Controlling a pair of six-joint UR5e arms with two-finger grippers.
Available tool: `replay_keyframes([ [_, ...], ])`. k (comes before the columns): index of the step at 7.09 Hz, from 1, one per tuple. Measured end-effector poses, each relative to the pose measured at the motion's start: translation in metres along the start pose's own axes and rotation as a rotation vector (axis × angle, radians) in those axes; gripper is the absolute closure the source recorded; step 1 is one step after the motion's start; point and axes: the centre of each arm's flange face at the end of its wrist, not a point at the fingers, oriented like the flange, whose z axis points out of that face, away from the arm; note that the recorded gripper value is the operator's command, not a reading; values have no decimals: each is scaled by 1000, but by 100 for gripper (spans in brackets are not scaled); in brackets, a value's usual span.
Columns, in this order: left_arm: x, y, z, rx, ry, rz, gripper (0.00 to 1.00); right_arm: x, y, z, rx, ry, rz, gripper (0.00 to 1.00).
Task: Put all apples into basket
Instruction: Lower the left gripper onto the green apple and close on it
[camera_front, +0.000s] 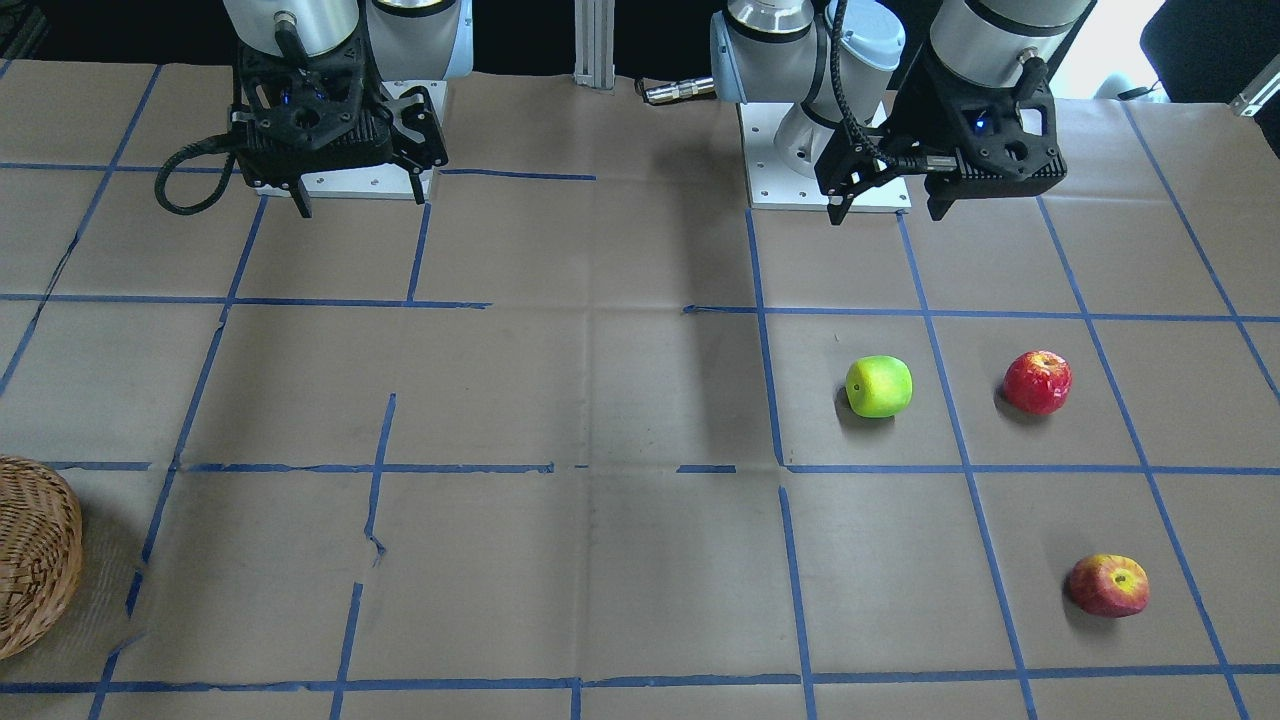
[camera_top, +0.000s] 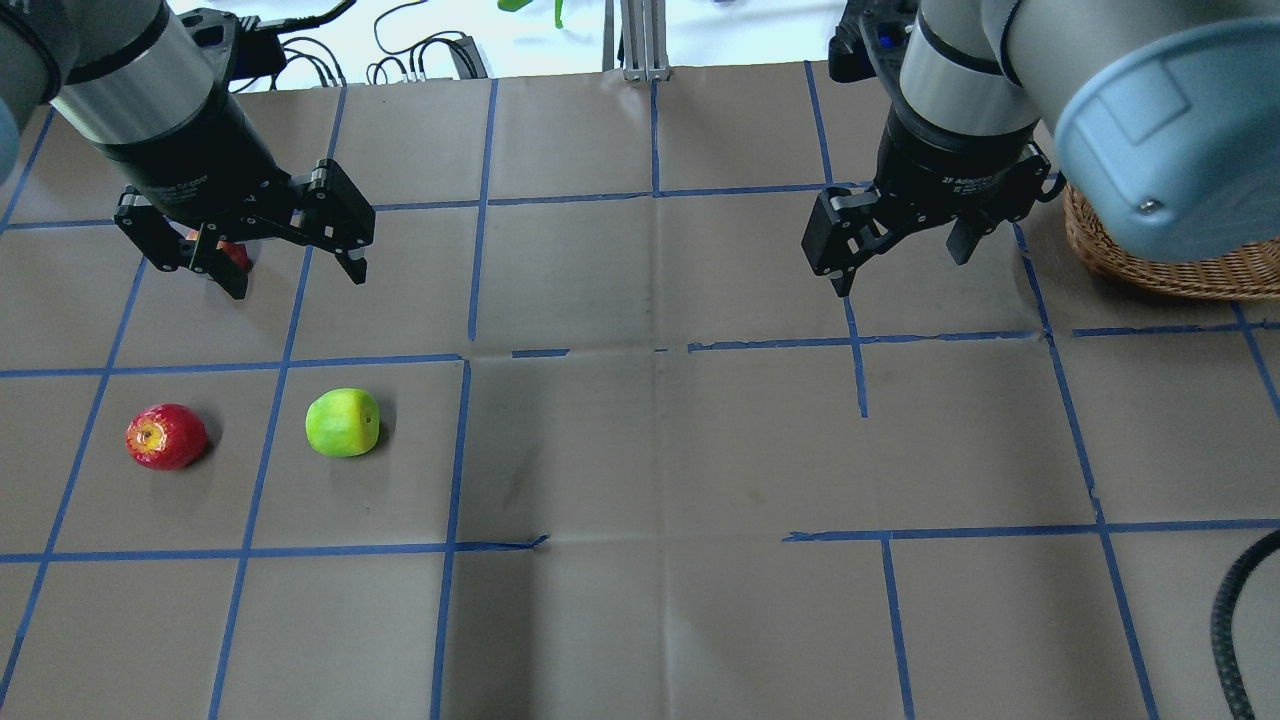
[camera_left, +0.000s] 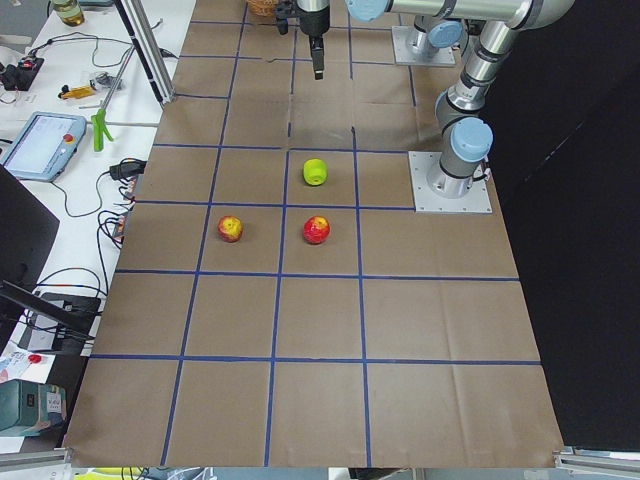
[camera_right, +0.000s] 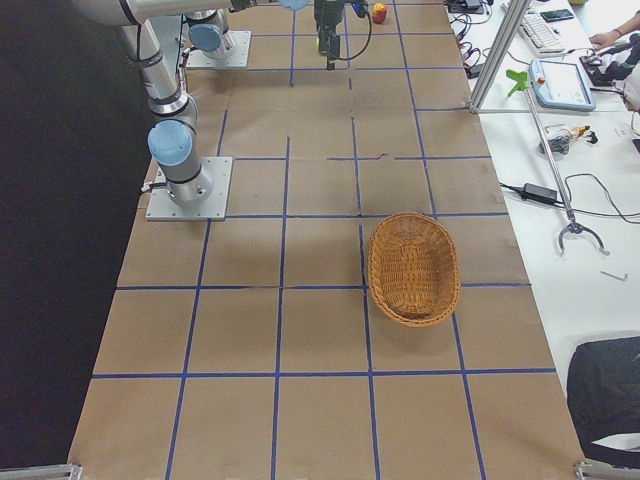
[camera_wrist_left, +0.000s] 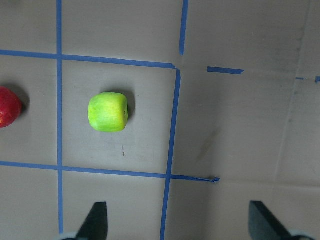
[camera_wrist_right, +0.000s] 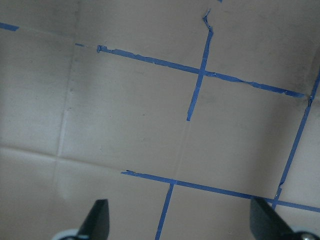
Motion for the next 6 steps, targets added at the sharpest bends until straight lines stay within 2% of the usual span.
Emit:
replay_keyframes([
  [2, -1, 0, 1, -3, 0, 5, 2, 0, 0, 0, 0, 0, 0, 0],
  [4, -8, -22, 20, -24, 4, 48, 2, 0, 0, 0, -1, 1, 0, 0],
  [5, -24, -47, 47, -40, 6, 57, 2, 0, 0, 0, -1, 1, 0, 0],
  [6, -52, -72, 83, -56, 12, 22, 2, 0, 0, 0, 0, 1, 1, 0],
])
